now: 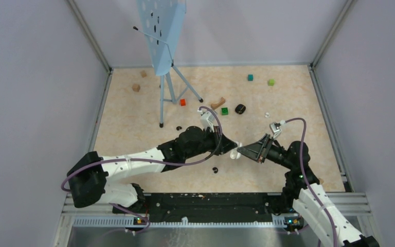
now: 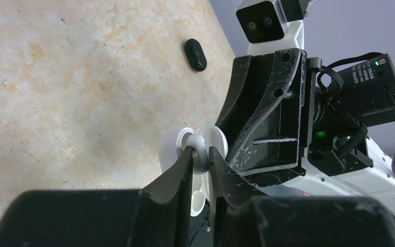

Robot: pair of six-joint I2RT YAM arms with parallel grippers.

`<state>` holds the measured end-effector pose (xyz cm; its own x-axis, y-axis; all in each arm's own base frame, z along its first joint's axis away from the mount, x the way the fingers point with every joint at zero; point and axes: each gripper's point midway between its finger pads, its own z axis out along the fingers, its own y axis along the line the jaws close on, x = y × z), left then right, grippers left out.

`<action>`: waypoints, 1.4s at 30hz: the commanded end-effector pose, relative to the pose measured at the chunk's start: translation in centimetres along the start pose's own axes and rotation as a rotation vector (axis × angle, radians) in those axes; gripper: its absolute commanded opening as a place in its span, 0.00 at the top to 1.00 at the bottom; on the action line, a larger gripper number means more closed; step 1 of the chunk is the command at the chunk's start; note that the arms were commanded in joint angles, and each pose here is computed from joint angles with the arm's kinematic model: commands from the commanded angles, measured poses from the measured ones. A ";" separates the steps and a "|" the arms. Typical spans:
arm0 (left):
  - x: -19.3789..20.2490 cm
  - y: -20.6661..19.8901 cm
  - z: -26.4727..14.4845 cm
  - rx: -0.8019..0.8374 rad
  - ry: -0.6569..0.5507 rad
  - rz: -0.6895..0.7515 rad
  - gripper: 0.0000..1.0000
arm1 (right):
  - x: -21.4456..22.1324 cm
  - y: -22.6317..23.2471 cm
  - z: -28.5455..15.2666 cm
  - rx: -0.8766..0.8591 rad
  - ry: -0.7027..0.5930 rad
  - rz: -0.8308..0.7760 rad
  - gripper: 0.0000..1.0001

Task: Insert the wireless bluetooth earbuds into the charging case
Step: Insert the left earbud into the left side groove of the charging case.

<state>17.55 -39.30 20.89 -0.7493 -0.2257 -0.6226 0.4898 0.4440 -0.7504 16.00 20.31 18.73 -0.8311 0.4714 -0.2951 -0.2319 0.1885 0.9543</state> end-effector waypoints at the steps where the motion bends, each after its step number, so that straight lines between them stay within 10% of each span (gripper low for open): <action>1: -1.4 -1.7 -0.3 0.021 -0.032 0.039 0.79 | -0.7 1.6 -0.1 -0.056 -0.026 -0.055 1.00; 19: -2.3 -1.5 -0.1 -0.067 -0.062 0.193 0.93 | -0.8 1.8 0.0 -0.057 -0.027 -0.052 1.00; 29: -1.4 -2.4 0.8 -0.087 -0.019 0.258 0.64 | -0.8 1.7 0.0 -0.053 -0.030 -0.049 1.00; 42: -2.4 -2.9 -0.1 -0.106 -0.059 0.261 0.60 | -0.7 1.5 -0.1 -0.049 -0.028 -0.047 1.00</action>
<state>17.64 -39.94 21.70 -0.6132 -0.0969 -0.7839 0.5965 0.5937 -0.5400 16.01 20.32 18.83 -0.8307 0.4730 -0.2937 -0.2322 0.1851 0.9549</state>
